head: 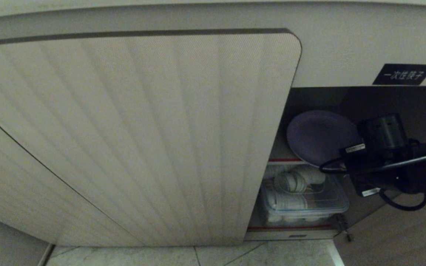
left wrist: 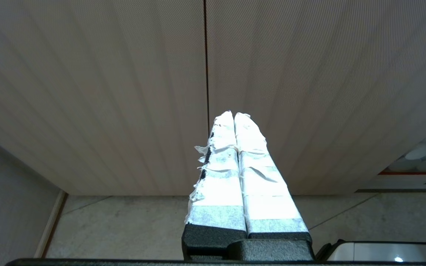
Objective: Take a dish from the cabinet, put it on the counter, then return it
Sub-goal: Put it back into the cabinet
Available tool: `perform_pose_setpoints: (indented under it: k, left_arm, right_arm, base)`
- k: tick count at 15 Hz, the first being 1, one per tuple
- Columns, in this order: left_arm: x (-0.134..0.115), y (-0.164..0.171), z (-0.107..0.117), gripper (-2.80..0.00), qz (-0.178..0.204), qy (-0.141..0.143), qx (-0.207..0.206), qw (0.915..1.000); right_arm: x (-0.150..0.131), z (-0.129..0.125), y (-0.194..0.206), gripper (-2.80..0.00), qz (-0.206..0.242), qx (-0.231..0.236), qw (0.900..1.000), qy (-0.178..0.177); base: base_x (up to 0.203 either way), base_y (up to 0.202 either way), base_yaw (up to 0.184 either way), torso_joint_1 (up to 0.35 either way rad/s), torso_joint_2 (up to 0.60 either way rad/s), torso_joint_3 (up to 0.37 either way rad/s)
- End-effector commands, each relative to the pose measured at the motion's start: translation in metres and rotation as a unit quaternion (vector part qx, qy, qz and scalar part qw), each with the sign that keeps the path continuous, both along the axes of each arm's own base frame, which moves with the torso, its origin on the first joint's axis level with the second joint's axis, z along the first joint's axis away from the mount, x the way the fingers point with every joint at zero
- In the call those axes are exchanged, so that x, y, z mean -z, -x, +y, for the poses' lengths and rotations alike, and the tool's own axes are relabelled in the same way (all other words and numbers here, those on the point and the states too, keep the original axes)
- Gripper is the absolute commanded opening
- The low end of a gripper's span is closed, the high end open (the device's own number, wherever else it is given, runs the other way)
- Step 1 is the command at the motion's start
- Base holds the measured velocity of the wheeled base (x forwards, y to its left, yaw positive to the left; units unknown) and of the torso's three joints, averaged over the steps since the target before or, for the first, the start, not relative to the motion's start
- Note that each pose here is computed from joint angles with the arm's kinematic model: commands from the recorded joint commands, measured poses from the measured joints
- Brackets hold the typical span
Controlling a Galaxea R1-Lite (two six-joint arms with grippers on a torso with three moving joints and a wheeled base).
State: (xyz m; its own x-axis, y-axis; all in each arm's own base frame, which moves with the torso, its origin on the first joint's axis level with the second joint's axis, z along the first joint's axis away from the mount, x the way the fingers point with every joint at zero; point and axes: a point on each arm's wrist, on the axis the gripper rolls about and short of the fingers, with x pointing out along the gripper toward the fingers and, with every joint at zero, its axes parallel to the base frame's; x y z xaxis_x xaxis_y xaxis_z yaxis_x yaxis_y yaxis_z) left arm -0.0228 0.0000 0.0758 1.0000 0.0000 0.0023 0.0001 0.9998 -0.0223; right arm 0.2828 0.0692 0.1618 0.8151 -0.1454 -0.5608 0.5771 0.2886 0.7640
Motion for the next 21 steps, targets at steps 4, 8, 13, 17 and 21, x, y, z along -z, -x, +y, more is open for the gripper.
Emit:
perform_pose_setpoints:
  k: [4, 8, 13, 17, 21]
  left_arm:
    - [0.000, 0.000, 0.000, -2.80, 0.000, 0.000, 0.000, 1.0000]
    - [0.000, 0.000, 0.000, -2.80, 0.000, 0.000, 0.000, 1.0000]
    - [0.000, 0.000, 0.000, -2.80, 0.000, 0.000, 0.000, 1.0000]
    - [0.000, 0.000, 0.000, -2.80, 0.000, 0.000, 0.000, 1.0000]
    - [0.000, 0.000, 0.000, -2.80, 0.000, 0.000, 0.000, 1.0000]
  right_arm:
    - [0.004, 0.002, -0.004, -2.80, 0.006, 0.004, 1.000, -0.009]
    - [0.008, 0.002, -0.005, -2.80, 0.011, 0.014, 1.000, -0.021]
    - [0.007, 0.004, -0.010, -2.80, 0.005, 0.018, 0.999, -0.029]
    - [0.007, 0.005, -0.015, -2.80, 0.002, 0.018, 0.999, -0.030]
    - [0.009, 0.005, -0.017, -2.80, 0.004, 0.022, 0.999, -0.027]
  base:
    - [0.000, 0.000, 0.000, 0.000, 0.00, 0.000]
    - [0.000, 0.000, 0.000, 0.000, 0.00, 0.000]
    - [0.000, 0.000, 0.000, 0.000, 0.00, 0.000]
    - [0.000, 0.000, 0.000, 0.000, 0.00, 0.000]
    - [0.000, 0.000, 0.000, 0.000, 0.00, 0.000]
